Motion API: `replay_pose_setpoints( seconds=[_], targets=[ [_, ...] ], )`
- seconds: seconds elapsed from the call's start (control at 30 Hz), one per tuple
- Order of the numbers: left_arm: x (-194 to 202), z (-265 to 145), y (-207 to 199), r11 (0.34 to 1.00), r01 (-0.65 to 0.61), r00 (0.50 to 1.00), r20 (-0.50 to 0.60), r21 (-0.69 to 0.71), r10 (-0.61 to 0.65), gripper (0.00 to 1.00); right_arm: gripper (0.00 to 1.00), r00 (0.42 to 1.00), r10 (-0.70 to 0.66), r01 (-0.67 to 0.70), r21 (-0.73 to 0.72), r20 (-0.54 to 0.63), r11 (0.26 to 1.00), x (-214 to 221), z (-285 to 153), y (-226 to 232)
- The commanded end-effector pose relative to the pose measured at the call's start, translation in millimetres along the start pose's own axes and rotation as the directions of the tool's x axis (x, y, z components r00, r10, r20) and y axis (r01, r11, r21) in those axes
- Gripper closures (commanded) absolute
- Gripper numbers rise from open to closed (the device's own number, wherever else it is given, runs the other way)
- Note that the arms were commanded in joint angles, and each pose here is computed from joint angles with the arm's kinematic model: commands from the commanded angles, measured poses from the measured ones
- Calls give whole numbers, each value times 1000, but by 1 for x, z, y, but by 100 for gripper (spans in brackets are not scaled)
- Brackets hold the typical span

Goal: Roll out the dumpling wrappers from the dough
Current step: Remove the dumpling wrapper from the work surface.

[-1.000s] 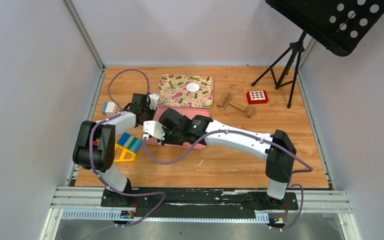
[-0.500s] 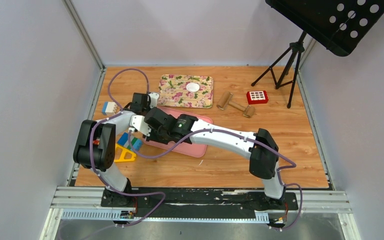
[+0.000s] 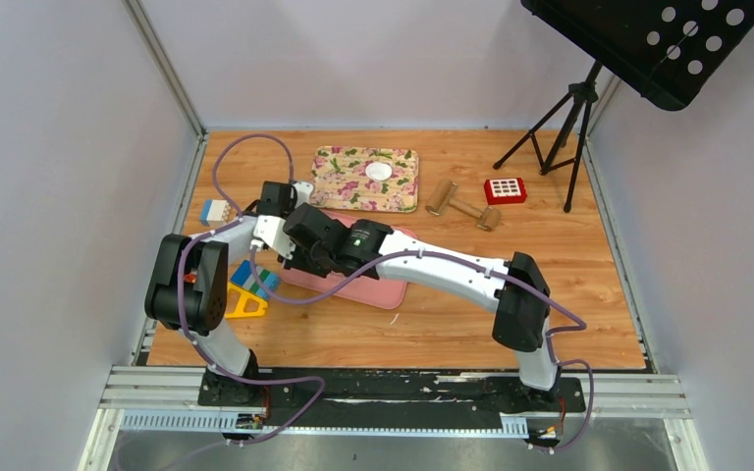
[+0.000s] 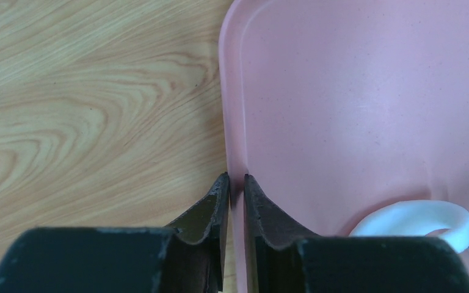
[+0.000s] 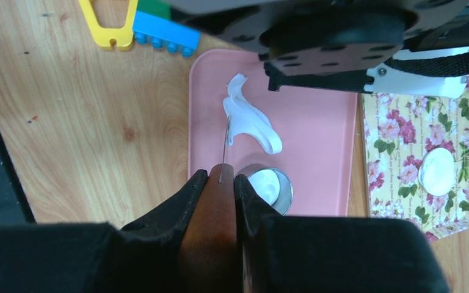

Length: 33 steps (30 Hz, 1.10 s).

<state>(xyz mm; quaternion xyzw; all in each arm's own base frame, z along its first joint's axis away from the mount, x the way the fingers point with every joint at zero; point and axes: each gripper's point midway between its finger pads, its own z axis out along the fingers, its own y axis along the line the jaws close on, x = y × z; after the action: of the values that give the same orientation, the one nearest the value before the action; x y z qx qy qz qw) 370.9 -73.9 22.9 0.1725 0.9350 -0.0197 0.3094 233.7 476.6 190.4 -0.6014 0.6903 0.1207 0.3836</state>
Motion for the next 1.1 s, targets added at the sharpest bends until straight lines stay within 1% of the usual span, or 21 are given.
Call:
replay_pose_setpoints(
  seconds=[0.0, 0.1, 0.23, 0.33, 0.47, 0.53, 0.63, 0.73, 0.8, 0.9, 0.97, 1.07],
  targets=[
    [13, 1, -14, 999, 5, 998, -62, 51, -2, 79, 100, 988, 10, -13, 17, 154, 1000, -40, -45, -11],
    [11, 1, -14, 999, 7, 999, -54, 51, -5, 76, 100, 985, 8, -15, 38, 173, 999, -46, -53, -18],
    [3, -2, -15, 998, 6, 1000, -29, 58, -4, 61, 100, 977, 37, -35, -12, 208, 999, -55, -65, -18],
    [-5, -7, -18, 997, 2, 1000, -1, 76, -2, 54, 100, 971, 71, -55, -78, 230, 995, -59, -73, -10],
    [-18, -15, -13, 997, 0, 999, 43, 75, -3, 42, 100, 970, 97, -74, -110, 225, 991, -55, -71, -7],
    [-23, -18, -8, 998, 8, 998, 59, 67, -12, 40, 100, 969, 127, -102, -125, 213, 987, -52, -67, -8],
    [-30, -22, -2, 995, 38, 996, 75, 89, -45, 39, 100, 955, 224, -194, -164, 194, 967, -47, -62, -13],
    [-27, -21, 0, 994, 49, 996, 68, 93, -56, 39, 100, 928, 329, -298, -180, 174, 937, -41, -59, -25],
    [-22, -16, -1, 994, 59, 997, 52, 97, -64, 39, 100, 912, 372, -341, -182, 172, 922, -39, -61, -33],
    [-14, -7, -2, 993, 77, 997, 6, 95, -78, 41, 100, 896, 403, -363, -216, 188, 907, -39, -74, -42],
    [-14, -2, 1, 993, 83, 996, -15, 80, -82, 43, 100, 893, 398, -348, -240, 212, 906, -38, -89, -48],
    [-18, 0, 5, 994, 95, 995, -18, 60, -95, 51, 100, 887, 380, -326, -226, 264, 918, -34, -117, -64]
  ],
)
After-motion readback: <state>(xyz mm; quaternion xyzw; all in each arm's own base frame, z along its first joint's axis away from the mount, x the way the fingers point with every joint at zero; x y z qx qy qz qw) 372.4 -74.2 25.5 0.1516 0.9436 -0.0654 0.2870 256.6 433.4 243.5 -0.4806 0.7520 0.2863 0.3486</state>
